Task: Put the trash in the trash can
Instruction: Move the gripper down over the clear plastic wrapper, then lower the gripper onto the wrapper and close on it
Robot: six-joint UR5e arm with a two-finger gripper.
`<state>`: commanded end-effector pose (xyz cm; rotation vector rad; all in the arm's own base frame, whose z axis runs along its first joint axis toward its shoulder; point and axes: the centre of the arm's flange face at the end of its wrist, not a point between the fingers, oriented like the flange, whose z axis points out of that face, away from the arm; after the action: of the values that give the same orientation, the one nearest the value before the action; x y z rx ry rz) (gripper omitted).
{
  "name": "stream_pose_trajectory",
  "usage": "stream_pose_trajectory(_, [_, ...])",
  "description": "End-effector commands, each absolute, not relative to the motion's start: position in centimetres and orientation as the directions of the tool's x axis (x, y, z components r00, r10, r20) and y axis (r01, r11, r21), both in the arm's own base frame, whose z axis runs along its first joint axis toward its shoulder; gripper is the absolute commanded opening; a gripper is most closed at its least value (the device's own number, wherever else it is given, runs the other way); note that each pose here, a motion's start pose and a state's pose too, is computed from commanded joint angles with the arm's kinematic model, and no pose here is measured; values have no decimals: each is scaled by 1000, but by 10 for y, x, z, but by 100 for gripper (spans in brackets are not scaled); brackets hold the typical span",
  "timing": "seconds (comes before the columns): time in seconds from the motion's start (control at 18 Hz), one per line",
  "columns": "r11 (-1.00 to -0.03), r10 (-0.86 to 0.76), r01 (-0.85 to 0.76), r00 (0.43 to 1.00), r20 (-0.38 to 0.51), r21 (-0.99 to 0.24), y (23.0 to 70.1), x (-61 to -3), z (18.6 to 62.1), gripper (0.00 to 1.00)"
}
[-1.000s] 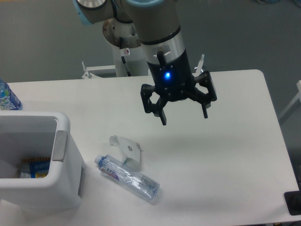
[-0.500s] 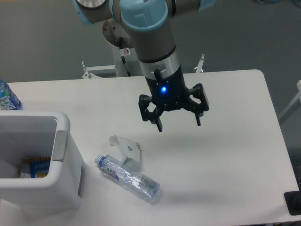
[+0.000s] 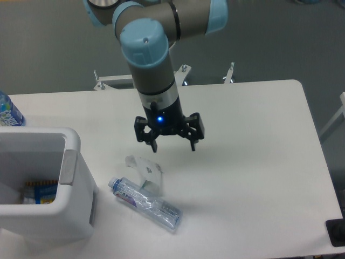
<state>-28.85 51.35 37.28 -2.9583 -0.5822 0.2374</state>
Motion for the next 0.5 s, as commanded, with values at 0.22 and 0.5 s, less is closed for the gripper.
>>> stream_pose_trajectory(0.22, [-924, 378, 369, 919, -108, -97, 515, -280, 345, 100])
stream_pose_trajectory(0.5, [-923, 385, 382, 920, -69, -43, 527, -271, 309, 100])
